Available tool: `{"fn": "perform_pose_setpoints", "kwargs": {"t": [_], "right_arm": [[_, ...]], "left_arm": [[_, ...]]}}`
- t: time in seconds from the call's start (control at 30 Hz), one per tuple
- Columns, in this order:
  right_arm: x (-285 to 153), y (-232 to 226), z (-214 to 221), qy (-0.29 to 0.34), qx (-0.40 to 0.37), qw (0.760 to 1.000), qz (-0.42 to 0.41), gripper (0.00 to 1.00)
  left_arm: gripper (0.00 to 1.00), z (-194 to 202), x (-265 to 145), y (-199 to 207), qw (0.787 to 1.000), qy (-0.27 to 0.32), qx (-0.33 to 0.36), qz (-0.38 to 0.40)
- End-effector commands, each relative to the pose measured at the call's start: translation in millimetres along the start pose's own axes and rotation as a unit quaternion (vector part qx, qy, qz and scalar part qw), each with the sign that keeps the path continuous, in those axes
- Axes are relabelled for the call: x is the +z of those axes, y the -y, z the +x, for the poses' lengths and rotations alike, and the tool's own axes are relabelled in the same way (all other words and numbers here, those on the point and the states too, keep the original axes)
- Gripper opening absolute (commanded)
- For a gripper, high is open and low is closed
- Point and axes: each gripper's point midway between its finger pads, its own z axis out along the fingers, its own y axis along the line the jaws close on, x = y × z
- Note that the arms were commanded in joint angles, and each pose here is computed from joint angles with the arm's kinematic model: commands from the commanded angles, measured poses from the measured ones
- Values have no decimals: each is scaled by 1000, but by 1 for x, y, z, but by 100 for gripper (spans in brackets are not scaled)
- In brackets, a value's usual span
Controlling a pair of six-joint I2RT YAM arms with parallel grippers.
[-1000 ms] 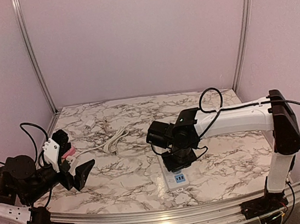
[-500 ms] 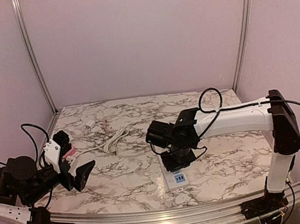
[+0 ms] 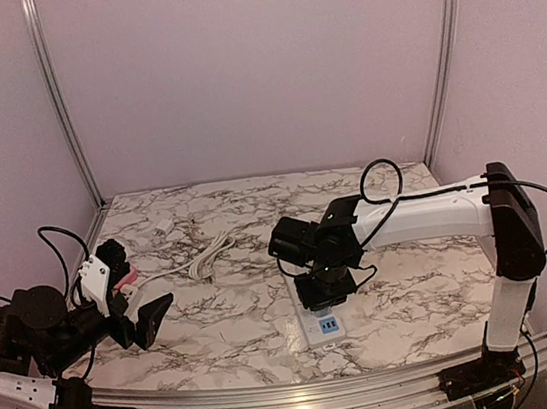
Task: Insert the plug
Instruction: Insert the plug into the socket slot.
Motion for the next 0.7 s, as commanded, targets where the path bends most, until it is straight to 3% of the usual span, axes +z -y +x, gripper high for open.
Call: {"fn": "perform_pose_setpoints", "kwargs": {"t": [0.0,0.33,0.67], "right_arm": [[14,11,2,-14,13,1000,24,0],[27,13,14,-45,11,998,34,0],[77,29,54,-139,-10,988,61,0]], "left_arm": [[99,1,-2,-1,1000,3,-6,4],[99,1,-2,-1,1000,3,-5,4],[99,0,-3,-2,1000,6,-8,3]]}}
